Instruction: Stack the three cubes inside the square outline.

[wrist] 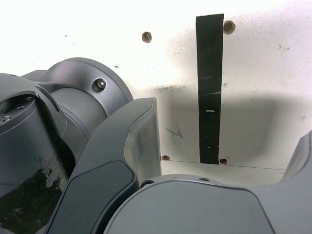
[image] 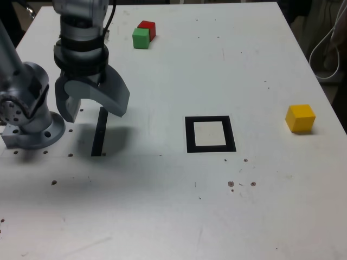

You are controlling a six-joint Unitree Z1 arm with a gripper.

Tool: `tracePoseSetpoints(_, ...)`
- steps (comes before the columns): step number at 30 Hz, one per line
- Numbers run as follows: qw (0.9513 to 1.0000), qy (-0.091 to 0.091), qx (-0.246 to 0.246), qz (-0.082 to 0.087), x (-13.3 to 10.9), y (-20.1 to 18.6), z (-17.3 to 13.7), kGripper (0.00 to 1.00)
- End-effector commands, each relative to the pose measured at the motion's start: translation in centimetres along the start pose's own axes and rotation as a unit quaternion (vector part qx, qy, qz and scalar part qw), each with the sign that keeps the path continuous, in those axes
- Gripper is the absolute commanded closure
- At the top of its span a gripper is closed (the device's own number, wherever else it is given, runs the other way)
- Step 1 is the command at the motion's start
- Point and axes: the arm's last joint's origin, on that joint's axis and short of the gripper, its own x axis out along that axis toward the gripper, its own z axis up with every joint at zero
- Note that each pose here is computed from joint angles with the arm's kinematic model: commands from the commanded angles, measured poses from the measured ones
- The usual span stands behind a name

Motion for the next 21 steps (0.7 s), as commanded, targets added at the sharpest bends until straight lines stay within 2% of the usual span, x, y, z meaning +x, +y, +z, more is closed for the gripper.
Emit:
tracePoseSetpoints(1,1.0000,0.003,-0.001,0.001,0.06,0.02,0.05,0.00)
tracePoseSetpoints(21,1.0000,-0.002,-0.001,0.003,-0.02,0.04,0.07,0.01)
